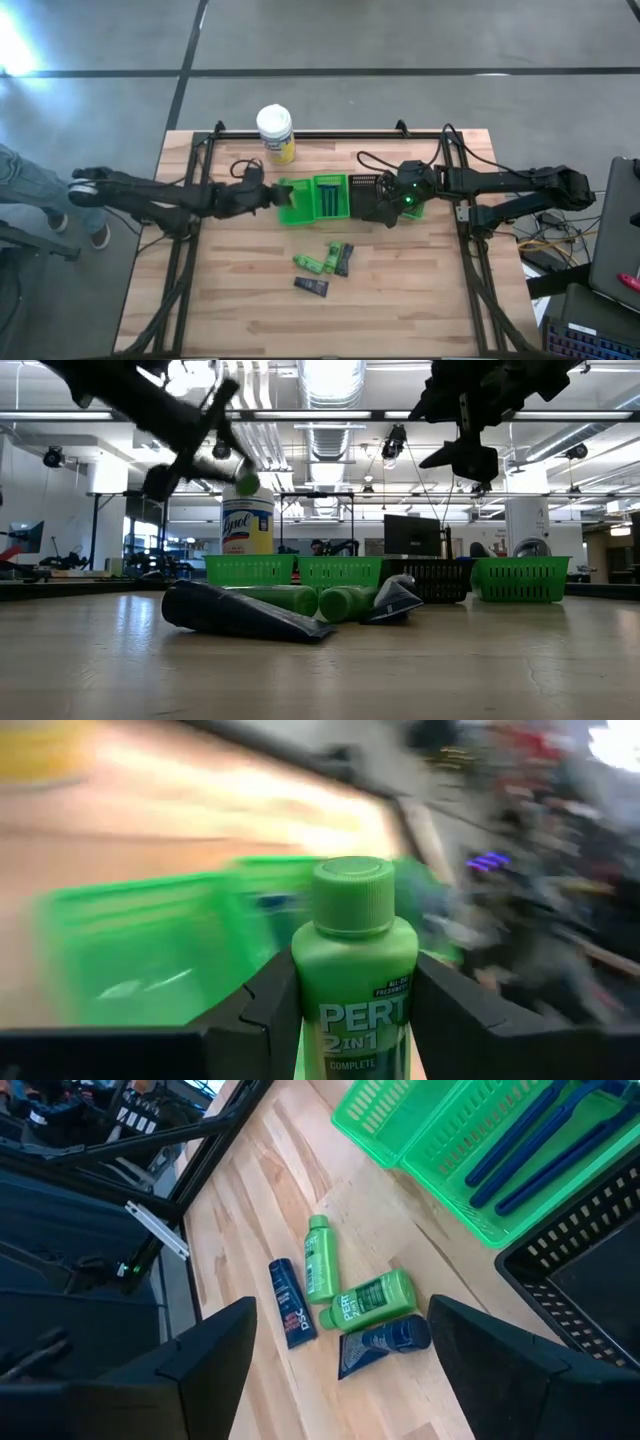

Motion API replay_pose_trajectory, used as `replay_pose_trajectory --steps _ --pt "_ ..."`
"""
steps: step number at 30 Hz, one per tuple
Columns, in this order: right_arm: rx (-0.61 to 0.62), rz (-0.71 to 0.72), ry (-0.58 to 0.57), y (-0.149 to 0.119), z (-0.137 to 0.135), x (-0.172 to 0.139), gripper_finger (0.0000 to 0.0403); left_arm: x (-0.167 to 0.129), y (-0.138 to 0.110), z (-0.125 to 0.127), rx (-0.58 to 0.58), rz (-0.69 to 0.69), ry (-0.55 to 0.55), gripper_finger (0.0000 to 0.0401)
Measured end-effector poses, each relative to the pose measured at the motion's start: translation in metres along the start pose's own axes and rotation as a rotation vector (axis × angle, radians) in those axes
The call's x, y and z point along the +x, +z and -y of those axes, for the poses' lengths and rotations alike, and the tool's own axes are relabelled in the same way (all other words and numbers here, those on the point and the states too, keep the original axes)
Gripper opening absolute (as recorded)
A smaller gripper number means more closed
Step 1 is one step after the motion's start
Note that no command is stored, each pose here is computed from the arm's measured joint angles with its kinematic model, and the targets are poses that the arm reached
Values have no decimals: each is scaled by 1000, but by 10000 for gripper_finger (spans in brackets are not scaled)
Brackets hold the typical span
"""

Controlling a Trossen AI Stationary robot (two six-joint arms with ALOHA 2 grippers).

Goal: Pick & Place Travel size toiletries
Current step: Put the bottom shampoo into the left green bin

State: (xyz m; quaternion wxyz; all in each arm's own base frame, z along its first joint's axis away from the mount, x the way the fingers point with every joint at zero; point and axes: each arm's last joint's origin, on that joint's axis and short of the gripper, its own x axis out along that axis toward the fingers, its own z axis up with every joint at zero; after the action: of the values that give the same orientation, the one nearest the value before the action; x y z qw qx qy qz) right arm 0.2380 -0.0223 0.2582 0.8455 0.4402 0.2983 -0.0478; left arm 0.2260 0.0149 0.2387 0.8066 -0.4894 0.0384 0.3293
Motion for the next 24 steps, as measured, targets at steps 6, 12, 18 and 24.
replay_pose_trajectory --steps 6,12,18,24 --pt "5 0 -1 0 0 0 300 11 16 -24 -118 -26 171 149" --pt "9 4 -5 0 0 0 298 32 15 -17 -73 -146 206 149" --pt "31 20 -21 0 1 0 282 60 5 -10 62 -267 388 161" --pt "45 17 -21 0 0 0 269 73 6 4 108 -279 376 218"
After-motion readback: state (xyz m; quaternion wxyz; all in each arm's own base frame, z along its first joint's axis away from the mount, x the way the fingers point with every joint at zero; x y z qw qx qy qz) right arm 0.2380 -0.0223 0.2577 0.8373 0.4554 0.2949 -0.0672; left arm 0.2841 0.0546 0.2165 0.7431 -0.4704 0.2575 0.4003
